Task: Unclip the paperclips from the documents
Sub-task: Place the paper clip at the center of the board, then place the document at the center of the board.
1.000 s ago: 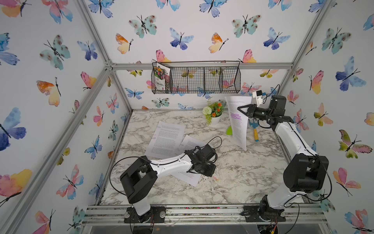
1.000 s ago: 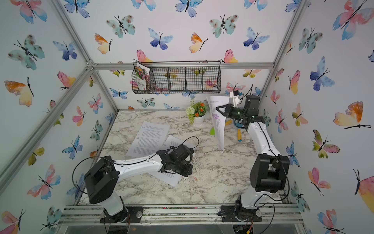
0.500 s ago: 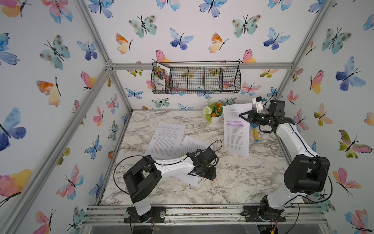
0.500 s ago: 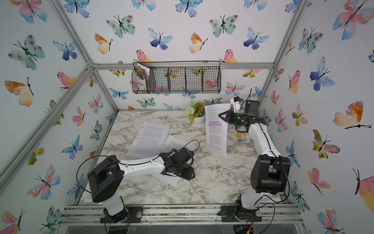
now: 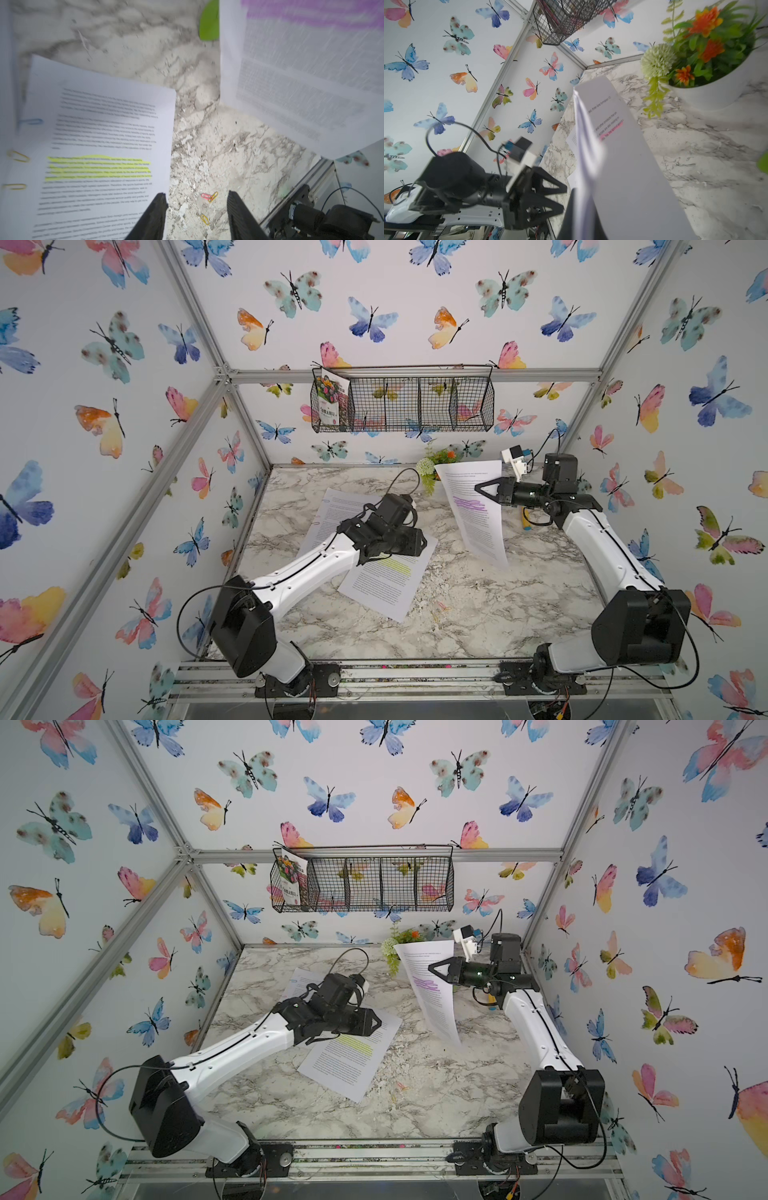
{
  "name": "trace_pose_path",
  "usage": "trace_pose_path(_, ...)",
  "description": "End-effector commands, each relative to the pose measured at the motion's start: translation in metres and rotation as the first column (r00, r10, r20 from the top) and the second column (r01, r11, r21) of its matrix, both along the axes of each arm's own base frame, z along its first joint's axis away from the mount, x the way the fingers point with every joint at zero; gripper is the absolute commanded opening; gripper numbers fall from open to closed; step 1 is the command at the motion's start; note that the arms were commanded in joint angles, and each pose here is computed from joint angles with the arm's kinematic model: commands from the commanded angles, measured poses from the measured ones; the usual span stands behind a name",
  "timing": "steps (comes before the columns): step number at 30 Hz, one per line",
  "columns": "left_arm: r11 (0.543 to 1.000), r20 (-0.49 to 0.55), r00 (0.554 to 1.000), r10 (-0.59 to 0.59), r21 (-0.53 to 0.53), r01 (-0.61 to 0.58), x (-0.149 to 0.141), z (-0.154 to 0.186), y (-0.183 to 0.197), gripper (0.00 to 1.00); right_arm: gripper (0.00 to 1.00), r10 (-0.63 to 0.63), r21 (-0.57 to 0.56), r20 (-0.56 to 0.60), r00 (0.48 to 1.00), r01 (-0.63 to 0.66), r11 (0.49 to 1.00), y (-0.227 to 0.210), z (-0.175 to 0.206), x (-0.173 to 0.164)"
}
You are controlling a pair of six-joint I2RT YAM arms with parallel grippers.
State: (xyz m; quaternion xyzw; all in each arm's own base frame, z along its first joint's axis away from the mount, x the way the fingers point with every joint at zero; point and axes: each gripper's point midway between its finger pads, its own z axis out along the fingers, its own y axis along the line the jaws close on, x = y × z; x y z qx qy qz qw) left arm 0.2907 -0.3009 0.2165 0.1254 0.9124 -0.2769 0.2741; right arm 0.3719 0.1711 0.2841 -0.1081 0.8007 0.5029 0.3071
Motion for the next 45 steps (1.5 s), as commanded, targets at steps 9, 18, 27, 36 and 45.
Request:
trace_pose_path(9,0.947,-0.014,0.964,0.266,-0.183,-0.264,0.083,0.021,0.138,0.66,0.01,-0.3,-0.299,-0.132,0.945,0.251,0.921,-0.085,-0.132,0.074)
trace_pose_path(18,0.978,-0.088,0.975,0.204,0.073,-0.198,0.087,-0.033,0.158,0.74,0.08,-0.424,-0.576,-0.263,0.867,0.211,0.789,-0.144,-0.217,0.077)
trace_pose_path(27,0.98,-0.115,0.976,0.184,0.097,-0.173,0.085,-0.056,0.158,0.74,0.58,-0.639,-0.755,-0.215,0.738,0.289,0.589,-0.212,-0.22,0.084)
trace_pose_path(36,0.982,-0.186,0.969,0.162,0.122,-0.141,0.089,-0.092,0.154,0.75,0.65,-0.501,-0.598,-0.111,0.859,0.344,0.724,-0.118,-0.115,0.097)
trace_pose_path(45,0.95,-0.265,0.928,0.261,0.241,-0.198,0.06,-0.128,0.176,0.76,0.68,-0.185,-0.459,-0.277,0.943,0.04,0.888,0.056,-0.147,0.009)
